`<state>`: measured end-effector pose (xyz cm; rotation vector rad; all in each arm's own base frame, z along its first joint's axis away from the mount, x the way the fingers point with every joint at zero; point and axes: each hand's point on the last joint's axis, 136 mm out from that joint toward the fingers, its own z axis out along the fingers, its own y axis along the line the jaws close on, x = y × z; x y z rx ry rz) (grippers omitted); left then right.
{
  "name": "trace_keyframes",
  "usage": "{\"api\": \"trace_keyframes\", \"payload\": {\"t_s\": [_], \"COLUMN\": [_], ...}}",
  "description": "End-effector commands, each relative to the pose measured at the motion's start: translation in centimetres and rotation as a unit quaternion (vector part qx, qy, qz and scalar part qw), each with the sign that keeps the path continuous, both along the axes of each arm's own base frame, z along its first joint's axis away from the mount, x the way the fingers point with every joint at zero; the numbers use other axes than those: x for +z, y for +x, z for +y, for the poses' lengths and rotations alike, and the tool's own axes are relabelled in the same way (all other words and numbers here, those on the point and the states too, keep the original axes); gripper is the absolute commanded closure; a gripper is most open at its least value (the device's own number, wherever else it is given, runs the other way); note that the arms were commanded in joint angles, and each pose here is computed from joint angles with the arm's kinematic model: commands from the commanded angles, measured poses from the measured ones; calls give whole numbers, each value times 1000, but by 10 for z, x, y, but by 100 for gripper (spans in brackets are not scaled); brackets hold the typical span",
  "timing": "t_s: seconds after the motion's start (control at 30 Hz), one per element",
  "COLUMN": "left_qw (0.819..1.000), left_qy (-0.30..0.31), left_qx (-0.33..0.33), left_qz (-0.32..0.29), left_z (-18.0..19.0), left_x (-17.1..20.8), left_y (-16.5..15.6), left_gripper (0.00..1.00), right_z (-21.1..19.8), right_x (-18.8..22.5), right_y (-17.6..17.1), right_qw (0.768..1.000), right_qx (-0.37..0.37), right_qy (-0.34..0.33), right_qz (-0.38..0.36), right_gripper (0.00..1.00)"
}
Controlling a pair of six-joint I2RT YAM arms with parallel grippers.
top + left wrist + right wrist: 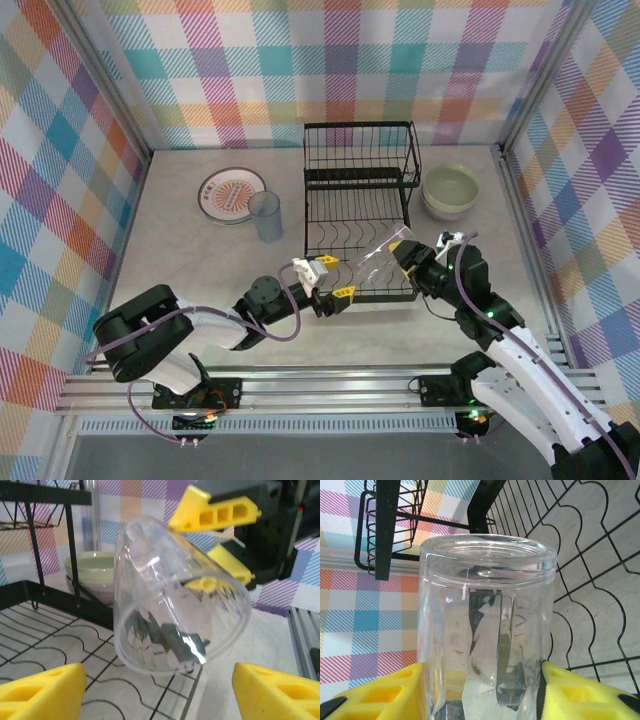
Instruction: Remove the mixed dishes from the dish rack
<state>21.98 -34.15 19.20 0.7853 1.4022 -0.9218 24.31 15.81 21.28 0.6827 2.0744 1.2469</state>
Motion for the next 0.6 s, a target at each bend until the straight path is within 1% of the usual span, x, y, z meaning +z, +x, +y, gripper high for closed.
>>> {"api": "trace_keyframes", "payload": {"t_s": [0.0, 0.13, 0.23, 0.37, 0.47, 0.57], "left_qw": [998, 998, 998, 998, 998, 998], "left_qy": [-46, -48, -47, -43, -40, -40], "left_qx": [6, 31, 34, 41, 45, 43], "left_qz": [-31, -29, -29, -32, -33, -34], "left_z": [-8, -8, -10, -13, -15, -17], "left_x": [30, 30, 30, 29, 27, 26], "left_y": [4, 13, 15, 18, 21, 22], "left_gripper": [27, 29, 30, 34, 39, 46], "right_z": [4, 4, 4, 7, 8, 9], "right_x": [0, -1, -1, -1, 0, 2], "right_y": [-6, -10, -12, -13, -13, -14], "right_qw": [1000, 999, 999, 998, 998, 998], "right_qx": [11, 14, 15, 20, 23, 25], "right_qy": [23, 33, 42, 52, 57, 64], "right_qz": [8, 8, 9, 9, 10, 10], "right_gripper": [49, 49, 49, 49, 49, 49]}}
